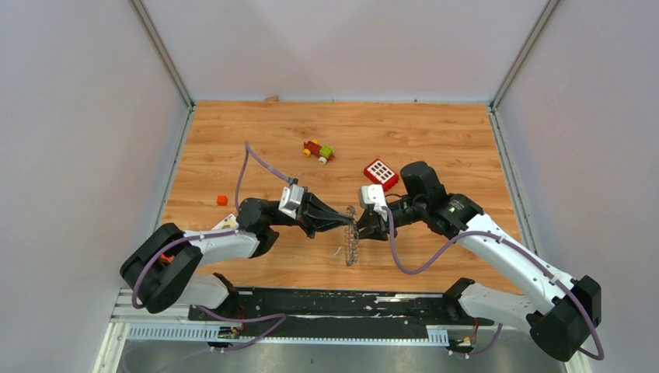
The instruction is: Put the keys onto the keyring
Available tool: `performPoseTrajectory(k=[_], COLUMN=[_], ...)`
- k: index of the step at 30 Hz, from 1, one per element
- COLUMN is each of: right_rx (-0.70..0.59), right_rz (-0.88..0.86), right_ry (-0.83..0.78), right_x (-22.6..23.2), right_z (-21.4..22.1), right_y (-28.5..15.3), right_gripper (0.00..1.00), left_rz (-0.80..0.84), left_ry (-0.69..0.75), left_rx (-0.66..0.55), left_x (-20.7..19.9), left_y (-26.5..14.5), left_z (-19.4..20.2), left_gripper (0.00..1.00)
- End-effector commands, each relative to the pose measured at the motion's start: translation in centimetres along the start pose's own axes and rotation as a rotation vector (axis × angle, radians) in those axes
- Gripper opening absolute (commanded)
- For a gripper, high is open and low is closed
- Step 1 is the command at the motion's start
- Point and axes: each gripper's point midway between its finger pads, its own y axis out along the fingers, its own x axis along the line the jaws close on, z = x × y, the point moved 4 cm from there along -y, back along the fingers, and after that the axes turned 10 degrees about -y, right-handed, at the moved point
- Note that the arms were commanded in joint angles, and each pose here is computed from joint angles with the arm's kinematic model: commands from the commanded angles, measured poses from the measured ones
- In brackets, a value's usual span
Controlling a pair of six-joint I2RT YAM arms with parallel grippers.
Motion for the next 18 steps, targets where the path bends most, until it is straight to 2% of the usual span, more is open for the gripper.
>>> performPoseTrajectory(k=[1, 5, 12, 18], right_rx=[-0.029, -0.01, 0.051, 0.066], right_rz=[0.03, 0.052, 0.118, 0.12], right_ry=[-0.046, -0.057, -0.111, -0.123], right_x=[-0.6, -0.8, -0.7, -0.2], right_z=[-0.9, -0.8, -0.8, -0.7], right_y=[-0.2, -0.5, -1.9, -2.4], right_gripper=[0.23, 0.11, 0.01, 0.0], left_rz=[0.026, 0.022, 0.008, 0.008], left_ry=[0.13, 0.133, 0.133, 0.129], left_rx=[-0.081, -0.077, -0.07, -0.068], left_x=[-0.5, -0.4, 0.0, 0.0], left_y=[0.2, 0.1, -0.3, -0.3], left_z=[-2.2, -2.1, -2.0, -1.9], left_gripper=[0.0, 0.0, 0.0, 0.0])
